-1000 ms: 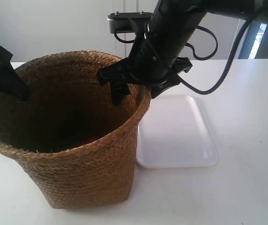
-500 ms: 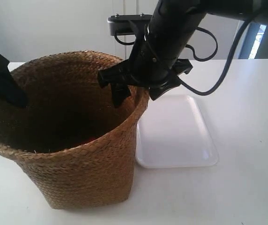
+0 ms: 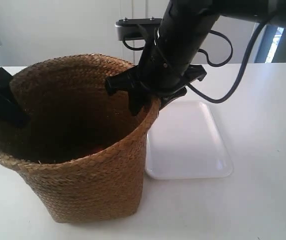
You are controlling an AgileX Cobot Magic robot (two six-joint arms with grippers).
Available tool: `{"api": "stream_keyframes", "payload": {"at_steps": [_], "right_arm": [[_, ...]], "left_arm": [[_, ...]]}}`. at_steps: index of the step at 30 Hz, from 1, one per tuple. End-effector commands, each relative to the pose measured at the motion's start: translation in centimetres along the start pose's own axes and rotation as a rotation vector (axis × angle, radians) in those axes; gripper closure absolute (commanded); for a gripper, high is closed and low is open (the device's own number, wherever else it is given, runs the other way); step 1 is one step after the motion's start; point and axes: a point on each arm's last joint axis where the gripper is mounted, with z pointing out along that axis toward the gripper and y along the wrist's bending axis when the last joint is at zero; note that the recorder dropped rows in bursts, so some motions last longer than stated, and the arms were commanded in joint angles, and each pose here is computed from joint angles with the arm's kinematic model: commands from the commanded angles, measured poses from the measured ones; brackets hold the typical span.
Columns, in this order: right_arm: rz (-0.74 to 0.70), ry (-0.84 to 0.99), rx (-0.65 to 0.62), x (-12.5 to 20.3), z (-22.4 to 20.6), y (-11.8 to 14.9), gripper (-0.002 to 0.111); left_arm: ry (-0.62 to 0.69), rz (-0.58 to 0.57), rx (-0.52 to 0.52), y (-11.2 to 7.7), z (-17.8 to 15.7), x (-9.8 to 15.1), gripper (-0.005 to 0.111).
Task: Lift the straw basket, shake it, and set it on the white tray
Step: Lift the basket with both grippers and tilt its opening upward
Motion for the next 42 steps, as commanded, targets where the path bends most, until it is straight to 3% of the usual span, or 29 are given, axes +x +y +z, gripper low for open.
{"api": "stream_keyframes", "payload": {"at_steps": [1,3,4,10,20,24,32,38,42], "right_arm": [[0.016,0.009,0.006,0.1,-0.1,0.0,0.092],[0.016,-0.003,0.004,0.0,-0.1,0.0,0.108],[0.016,-0.012,0.002,-0.1,-0.1,0.0,0.108],[-0.008,-0.116,-0.019,-0.4,-1.5,0.9,0.108],[-0.19,-0.266,0.04,1.0,-5.1,4.1,0.108],[-0.158,-0.349,0.117,1.9,-5.0,3.8,0.108],[-0.092,-0.522,0.064,4.1,-5.1,2.9,0.108],[-0.075,-0.519,0.053,4.3,-5.6,2.9,0.108],[-0.139,-0.467,0.105,4.7,-5.5,2.6,0.108]], "left_arm": [[0.02,0.004,0.027,-0.2,0.0,0.3,0.09],[0.012,0.001,0.04,-0.4,0.0,0.2,0.105],[0.005,0.001,0.043,-0.4,0.0,0.2,0.107],[-0.092,0.031,0.013,-1.3,-1.4,0.4,0.107],[-0.343,0.098,-0.073,-3.7,-4.6,2.5,0.107],[-0.432,0.107,-0.104,-4.1,-5.4,2.9,0.107],[-0.602,0.129,-0.164,-4.6,-7.0,2.7,0.107],[-0.506,0.146,-0.117,-4.6,-5.0,3.6,0.107],[-0.52,0.134,-0.11,-4.6,-5.0,3.5,0.107]]}}
